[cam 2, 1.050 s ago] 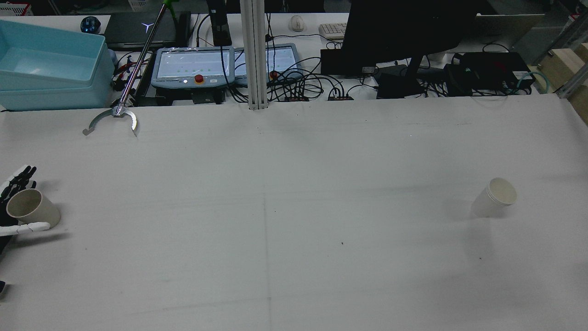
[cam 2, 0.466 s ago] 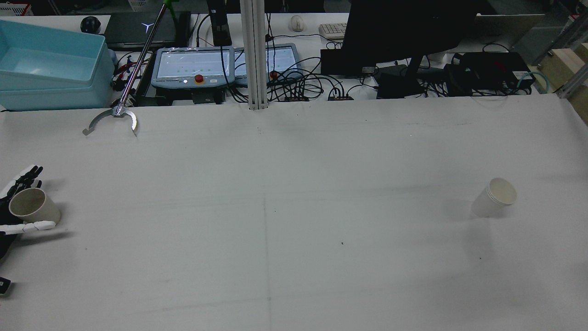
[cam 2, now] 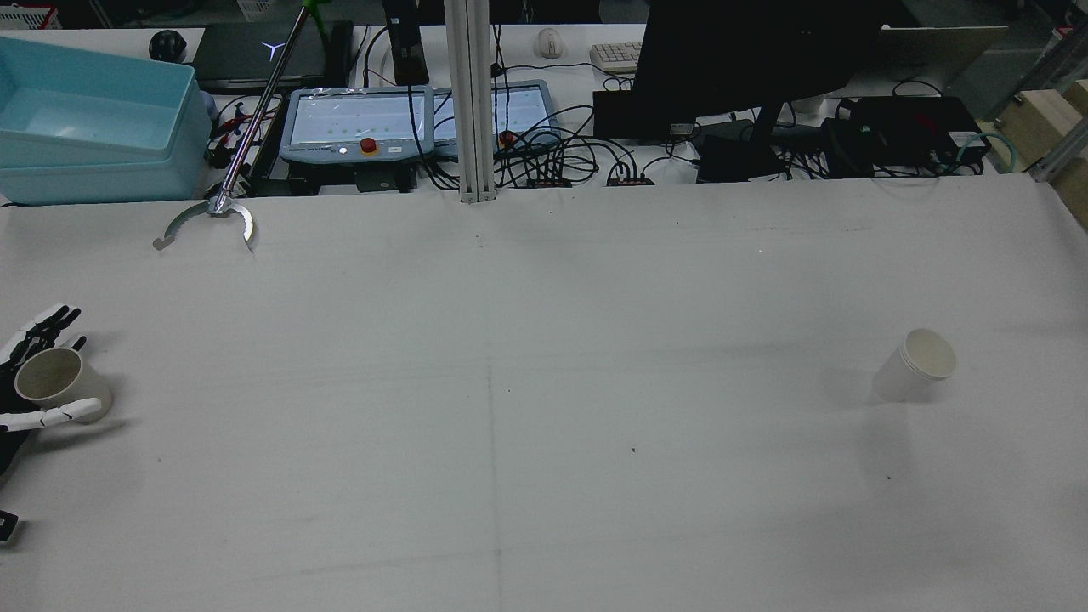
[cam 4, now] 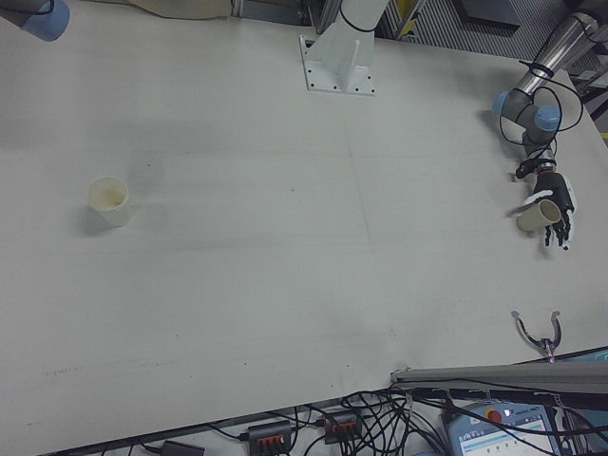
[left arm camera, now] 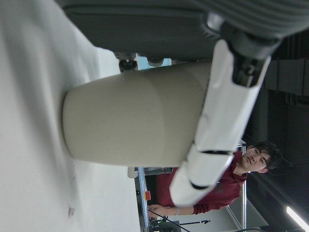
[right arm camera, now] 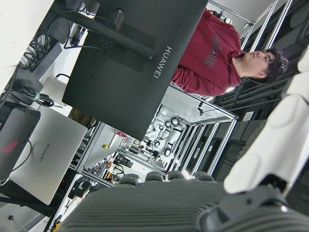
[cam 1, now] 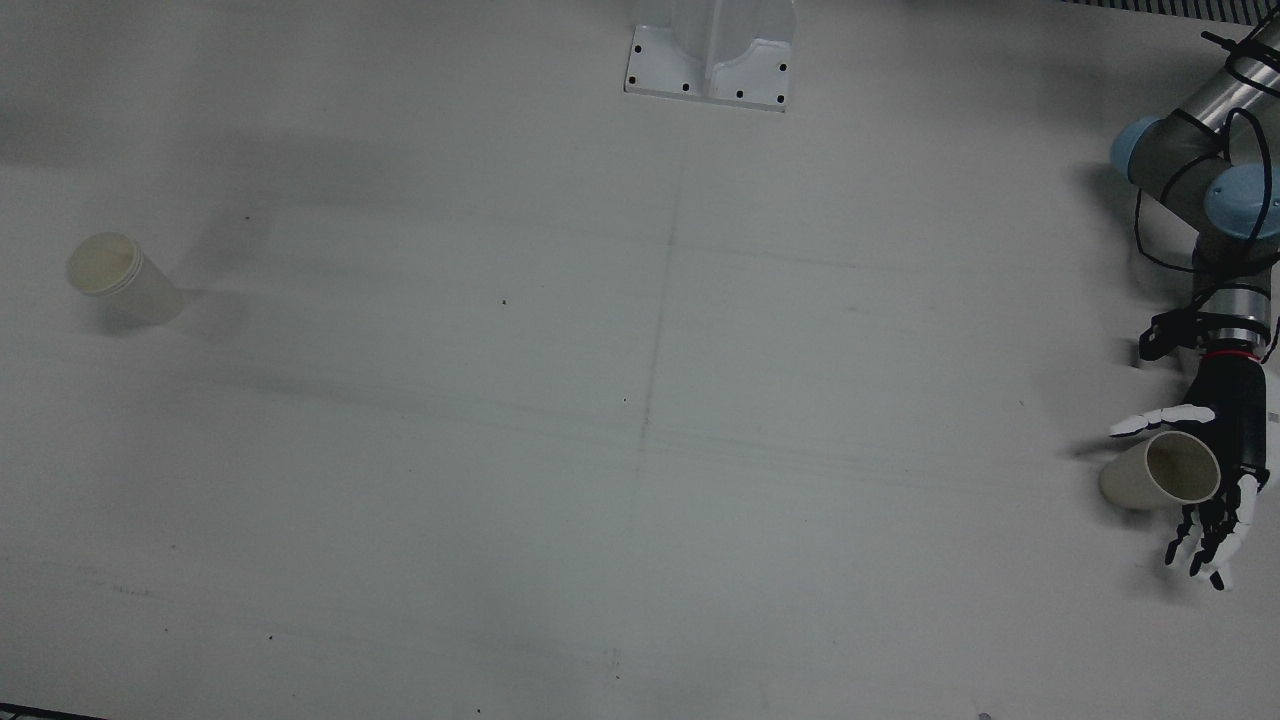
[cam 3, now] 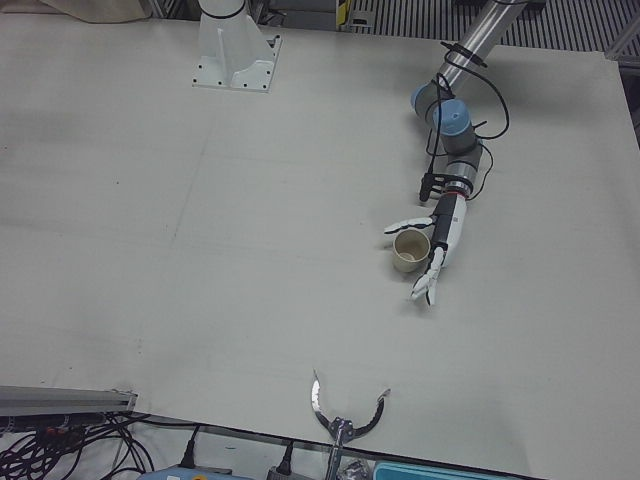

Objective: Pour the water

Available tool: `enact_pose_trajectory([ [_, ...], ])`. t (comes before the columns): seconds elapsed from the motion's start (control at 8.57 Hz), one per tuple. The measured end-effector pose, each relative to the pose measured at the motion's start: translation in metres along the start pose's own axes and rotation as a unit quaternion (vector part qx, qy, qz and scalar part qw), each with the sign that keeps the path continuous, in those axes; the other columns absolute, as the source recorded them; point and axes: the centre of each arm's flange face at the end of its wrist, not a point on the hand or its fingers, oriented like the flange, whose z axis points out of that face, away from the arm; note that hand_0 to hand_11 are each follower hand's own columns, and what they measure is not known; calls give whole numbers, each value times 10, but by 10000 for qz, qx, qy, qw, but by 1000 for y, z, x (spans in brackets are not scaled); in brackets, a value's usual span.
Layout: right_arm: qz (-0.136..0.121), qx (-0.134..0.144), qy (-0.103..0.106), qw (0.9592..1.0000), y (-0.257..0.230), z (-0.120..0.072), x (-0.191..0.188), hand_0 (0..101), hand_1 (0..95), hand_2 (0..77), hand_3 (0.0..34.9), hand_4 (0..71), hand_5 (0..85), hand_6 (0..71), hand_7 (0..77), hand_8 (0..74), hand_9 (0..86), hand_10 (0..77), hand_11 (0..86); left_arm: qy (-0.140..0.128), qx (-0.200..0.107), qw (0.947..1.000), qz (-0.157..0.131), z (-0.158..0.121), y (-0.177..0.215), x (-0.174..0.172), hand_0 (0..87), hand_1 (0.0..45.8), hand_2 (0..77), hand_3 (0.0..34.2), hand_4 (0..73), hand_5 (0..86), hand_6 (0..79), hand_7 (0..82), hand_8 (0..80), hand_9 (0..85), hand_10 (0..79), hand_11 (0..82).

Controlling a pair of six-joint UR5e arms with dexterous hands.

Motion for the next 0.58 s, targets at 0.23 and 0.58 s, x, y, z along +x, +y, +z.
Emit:
enact_pose_trajectory([
  [0.23,7,-1,-11,10000,0,0,-1,416,98,60,0,0,0,0,5,0,0,0,5,15,51,10000,-61,0,-2,3,796,311,262,0,76,164,98,164,71,131,125,229],
  [0.58,9,1,-21,10000,0,0,-2,397,82,60,0,0,0,0,5,5,0,0,5,25,83,9999,-70,0,-3,5,798,316,305,0,76,164,125,191,131,191,164,295],
])
